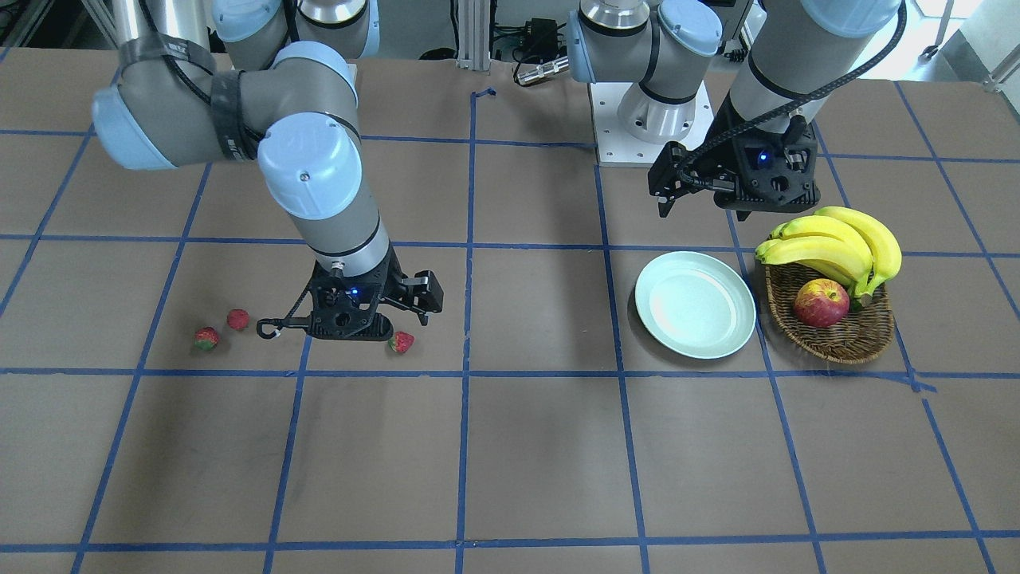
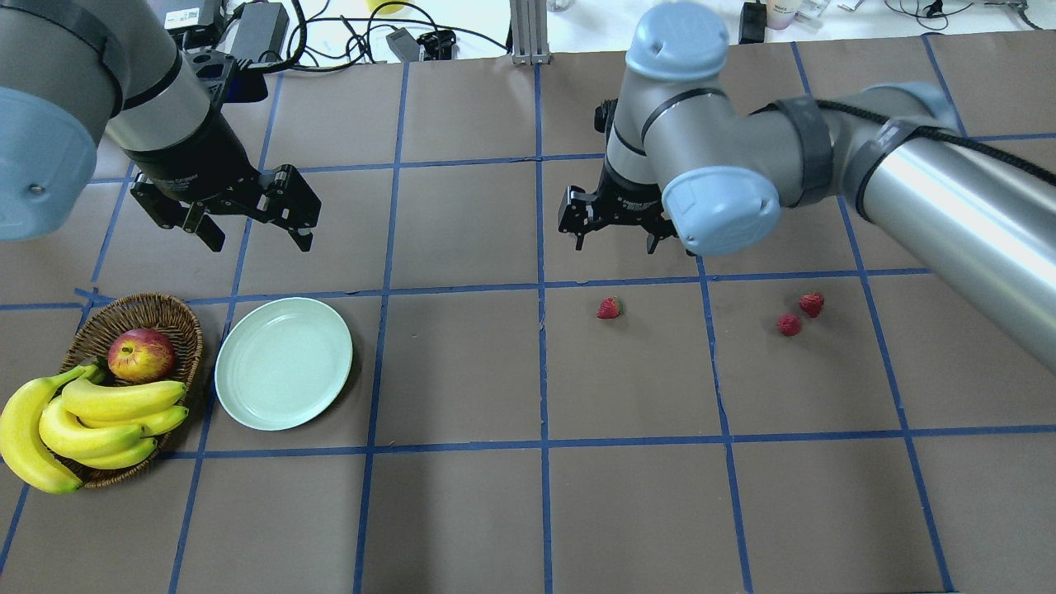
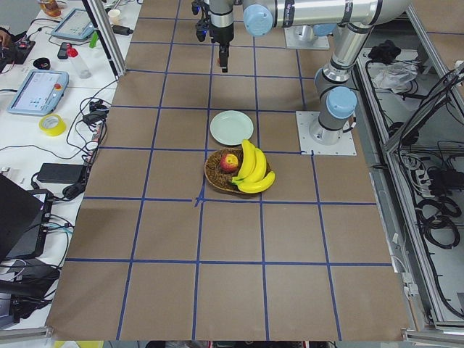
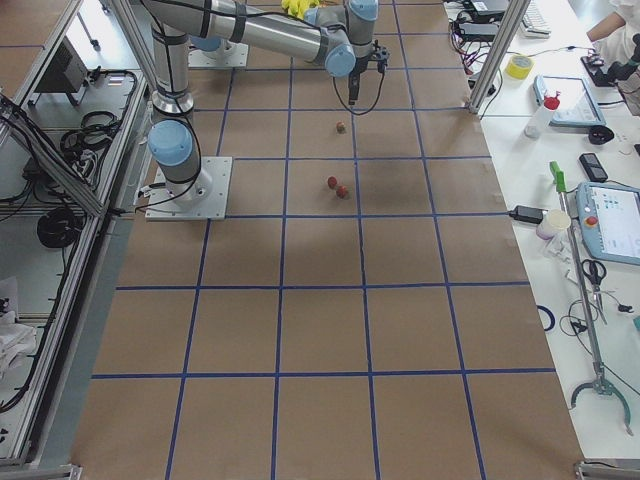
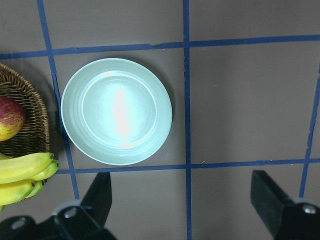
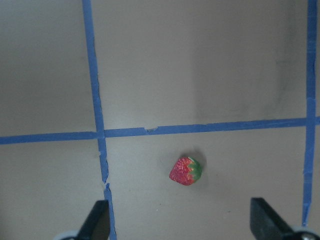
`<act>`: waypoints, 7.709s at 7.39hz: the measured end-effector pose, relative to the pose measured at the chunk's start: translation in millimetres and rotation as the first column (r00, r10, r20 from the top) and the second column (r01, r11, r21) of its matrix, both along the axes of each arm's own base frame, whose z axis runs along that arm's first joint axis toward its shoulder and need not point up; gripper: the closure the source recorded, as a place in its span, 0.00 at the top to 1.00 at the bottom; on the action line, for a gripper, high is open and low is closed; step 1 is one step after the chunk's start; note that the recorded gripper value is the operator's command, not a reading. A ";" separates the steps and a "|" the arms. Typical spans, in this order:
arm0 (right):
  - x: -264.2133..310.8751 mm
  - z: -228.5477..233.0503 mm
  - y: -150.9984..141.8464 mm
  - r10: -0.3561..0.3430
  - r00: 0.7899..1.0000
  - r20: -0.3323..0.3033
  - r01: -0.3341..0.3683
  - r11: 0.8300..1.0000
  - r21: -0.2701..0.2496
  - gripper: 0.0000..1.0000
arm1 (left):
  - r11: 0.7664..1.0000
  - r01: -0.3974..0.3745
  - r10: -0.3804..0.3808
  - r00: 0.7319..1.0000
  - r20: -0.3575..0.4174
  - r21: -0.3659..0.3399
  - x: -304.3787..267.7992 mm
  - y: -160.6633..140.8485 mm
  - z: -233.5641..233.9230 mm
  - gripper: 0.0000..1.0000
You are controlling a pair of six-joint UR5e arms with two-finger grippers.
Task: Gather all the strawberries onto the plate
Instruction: 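Reach the right gripper down and grasp the strawberry nearest the plate, then carry the strawberry toward the plate with the right gripper and release it, then move the right gripper out to the far strawberries and grasp one, then carry the strawberry back with the right gripper and set it down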
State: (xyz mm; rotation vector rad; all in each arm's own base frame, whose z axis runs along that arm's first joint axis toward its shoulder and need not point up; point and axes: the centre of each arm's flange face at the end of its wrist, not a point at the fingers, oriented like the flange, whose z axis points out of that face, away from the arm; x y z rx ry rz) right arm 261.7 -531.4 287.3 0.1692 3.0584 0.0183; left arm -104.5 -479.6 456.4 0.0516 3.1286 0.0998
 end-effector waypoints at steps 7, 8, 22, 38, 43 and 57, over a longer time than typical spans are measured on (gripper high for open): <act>-1.0 -99.6 16.1 -0.239 0.968 -0.072 0.239 0.971 0.001 0.74 | 1.000 0.000 0.000 1.000 0.000 0.002 -0.1 0.2 -0.2 1.00; -0.5 -104.4 14.7 -0.240 0.968 -0.067 0.240 0.971 -0.010 0.61 | 1.000 0.000 0.000 1.000 0.001 0.000 0.0 0.2 0.1 1.00; 149.9 -98.9 89.9 -0.268 0.963 0.036 0.267 0.963 0.035 1.00 | 1.000 -0.003 0.003 1.000 -0.002 -0.011 0.6 -1.5 1.0 1.00; -241.6 -97.6 51.7 0.089 0.990 -0.109 -0.088 0.996 0.018 0.95 | 1.000 -0.004 0.004 1.000 -0.006 -0.010 -0.6 -2.4 -0.4 1.00; -237.5 -101.9 52.1 0.043 0.997 -0.068 -0.042 0.999 0.006 0.00 | 1.000 -0.003 0.003 1.000 0.000 -0.010 1.0 -2.6 -0.4 1.00; 125.8 -87.5 70.7 -0.132 0.991 0.005 0.132 0.989 -0.061 1.00 | 1.000 0.011 -0.011 0.999 0.038 0.018 0.5 2.7 -11.2 1.00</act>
